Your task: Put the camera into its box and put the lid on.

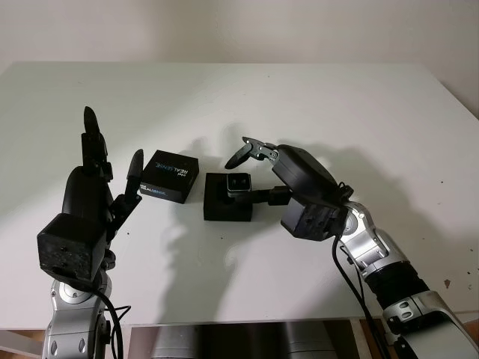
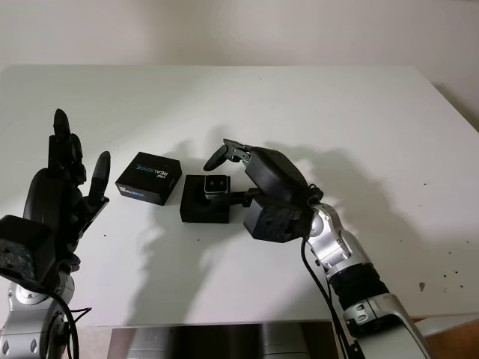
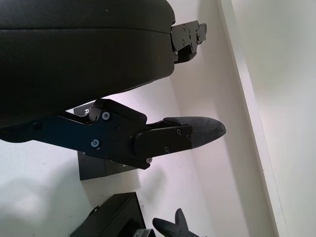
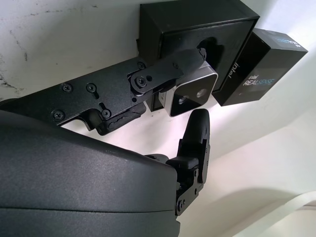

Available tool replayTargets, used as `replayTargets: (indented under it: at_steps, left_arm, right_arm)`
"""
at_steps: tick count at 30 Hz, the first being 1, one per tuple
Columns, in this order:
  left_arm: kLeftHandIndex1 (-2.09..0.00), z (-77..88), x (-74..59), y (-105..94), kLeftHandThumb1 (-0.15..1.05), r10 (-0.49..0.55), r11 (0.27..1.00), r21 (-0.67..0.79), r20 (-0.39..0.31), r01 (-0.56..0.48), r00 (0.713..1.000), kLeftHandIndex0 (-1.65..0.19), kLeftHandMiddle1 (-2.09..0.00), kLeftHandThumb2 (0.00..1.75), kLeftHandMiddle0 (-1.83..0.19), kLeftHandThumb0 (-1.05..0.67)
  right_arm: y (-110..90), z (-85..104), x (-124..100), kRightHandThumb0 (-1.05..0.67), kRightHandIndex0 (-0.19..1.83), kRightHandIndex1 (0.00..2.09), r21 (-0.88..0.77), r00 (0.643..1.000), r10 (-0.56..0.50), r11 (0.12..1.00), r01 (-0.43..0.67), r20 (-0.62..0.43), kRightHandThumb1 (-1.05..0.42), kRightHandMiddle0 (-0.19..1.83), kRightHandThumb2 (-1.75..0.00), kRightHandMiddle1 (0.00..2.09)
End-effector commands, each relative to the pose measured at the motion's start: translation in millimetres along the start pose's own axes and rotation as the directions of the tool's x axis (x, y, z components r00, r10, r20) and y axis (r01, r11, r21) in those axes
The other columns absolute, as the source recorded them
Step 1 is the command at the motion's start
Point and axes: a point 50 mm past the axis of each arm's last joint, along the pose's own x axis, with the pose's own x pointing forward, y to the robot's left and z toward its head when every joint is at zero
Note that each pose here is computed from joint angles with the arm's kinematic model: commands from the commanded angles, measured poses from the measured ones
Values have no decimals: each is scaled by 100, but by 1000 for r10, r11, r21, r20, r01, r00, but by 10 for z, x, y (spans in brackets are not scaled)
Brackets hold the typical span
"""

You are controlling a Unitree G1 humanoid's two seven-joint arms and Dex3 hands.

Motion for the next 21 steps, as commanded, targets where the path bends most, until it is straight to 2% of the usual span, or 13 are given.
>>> replayTargets:
  at_steps: [1, 13, 21]
  left_arm:
    - [0, 41, 1, -6, 105, -1, 1000, 4, 21, 1, 1000, 19, -5, 51, 19, -57]
    - [-1, 36, -10, -15, 105, 15, 1000, 3, 29, -15, 999, 19, -5, 51, 18, -56]
    - [-2, 25, -46, -19, 105, 25, 999, 25, 17, -25, 1000, 19, -6, 51, 18, -57]
  right_arm:
    - [-21, 11, 37, -52, 29, 5, -15, 1000, 5, 1000, -5, -1, -92, 30, -5, 105]
    - [-18, -20, 24, -56, 24, 4, -51, 999, 47, 998, -48, -26, -92, 23, -6, 88]
    - [-18, -24, 0, -51, 27, 6, -44, 1000, 23, 999, -23, -11, -93, 31, -6, 90]
